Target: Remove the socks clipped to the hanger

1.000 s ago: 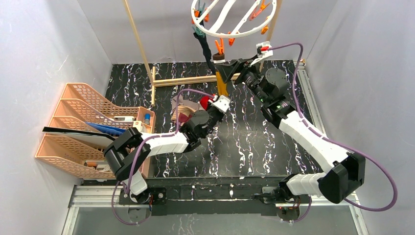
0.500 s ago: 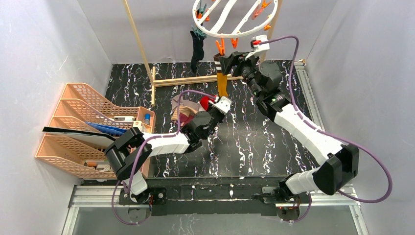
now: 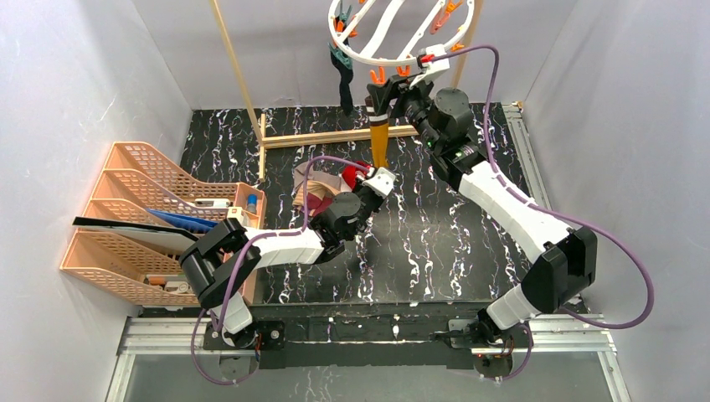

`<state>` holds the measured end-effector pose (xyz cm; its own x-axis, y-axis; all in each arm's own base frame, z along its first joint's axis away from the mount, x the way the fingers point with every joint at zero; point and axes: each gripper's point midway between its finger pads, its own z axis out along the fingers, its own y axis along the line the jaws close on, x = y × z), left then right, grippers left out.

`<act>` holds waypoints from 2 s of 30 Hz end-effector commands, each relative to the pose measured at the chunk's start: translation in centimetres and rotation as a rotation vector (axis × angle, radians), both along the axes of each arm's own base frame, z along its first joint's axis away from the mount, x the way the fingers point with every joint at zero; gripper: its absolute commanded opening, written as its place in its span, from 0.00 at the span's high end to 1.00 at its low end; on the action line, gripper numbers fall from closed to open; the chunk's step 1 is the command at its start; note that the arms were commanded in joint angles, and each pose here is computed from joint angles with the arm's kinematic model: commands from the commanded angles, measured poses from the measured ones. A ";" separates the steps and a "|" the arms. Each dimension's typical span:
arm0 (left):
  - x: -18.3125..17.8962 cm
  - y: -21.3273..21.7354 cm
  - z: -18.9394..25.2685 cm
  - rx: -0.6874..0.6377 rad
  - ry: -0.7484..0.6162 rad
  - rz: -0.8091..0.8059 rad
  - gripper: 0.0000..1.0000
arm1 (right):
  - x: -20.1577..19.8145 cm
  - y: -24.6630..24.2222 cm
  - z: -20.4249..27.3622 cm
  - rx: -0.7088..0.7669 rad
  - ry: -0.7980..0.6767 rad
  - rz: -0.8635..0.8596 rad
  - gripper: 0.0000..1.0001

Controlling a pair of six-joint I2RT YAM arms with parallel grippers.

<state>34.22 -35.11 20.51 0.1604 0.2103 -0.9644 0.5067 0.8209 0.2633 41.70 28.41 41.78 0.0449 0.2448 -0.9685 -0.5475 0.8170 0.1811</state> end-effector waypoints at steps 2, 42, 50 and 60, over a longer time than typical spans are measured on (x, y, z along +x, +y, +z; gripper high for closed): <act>-0.7 0.1 0.4 0.000 -0.006 -0.007 1.00 | 0.3 0.0 4.8 0.057 -0.117 -0.003 0.31; 0.5 1.8 -1.5 0.048 0.039 0.126 0.65 | 1.6 0.2 5.1 0.061 -0.129 -0.009 0.82; 1.3 5.1 -1.3 0.075 0.034 0.308 0.02 | 1.3 0.1 5.1 0.067 -0.127 -0.005 0.84; 0.5 7.3 -0.8 0.093 0.030 0.348 0.02 | 0.9 -0.5 5.5 0.075 -0.133 -0.013 0.80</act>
<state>35.47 -29.49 17.64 0.0213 0.3492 -0.9368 0.2530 0.9047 0.3429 44.07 29.52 43.32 0.0891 0.2644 -0.9603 -0.5592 0.8111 0.1714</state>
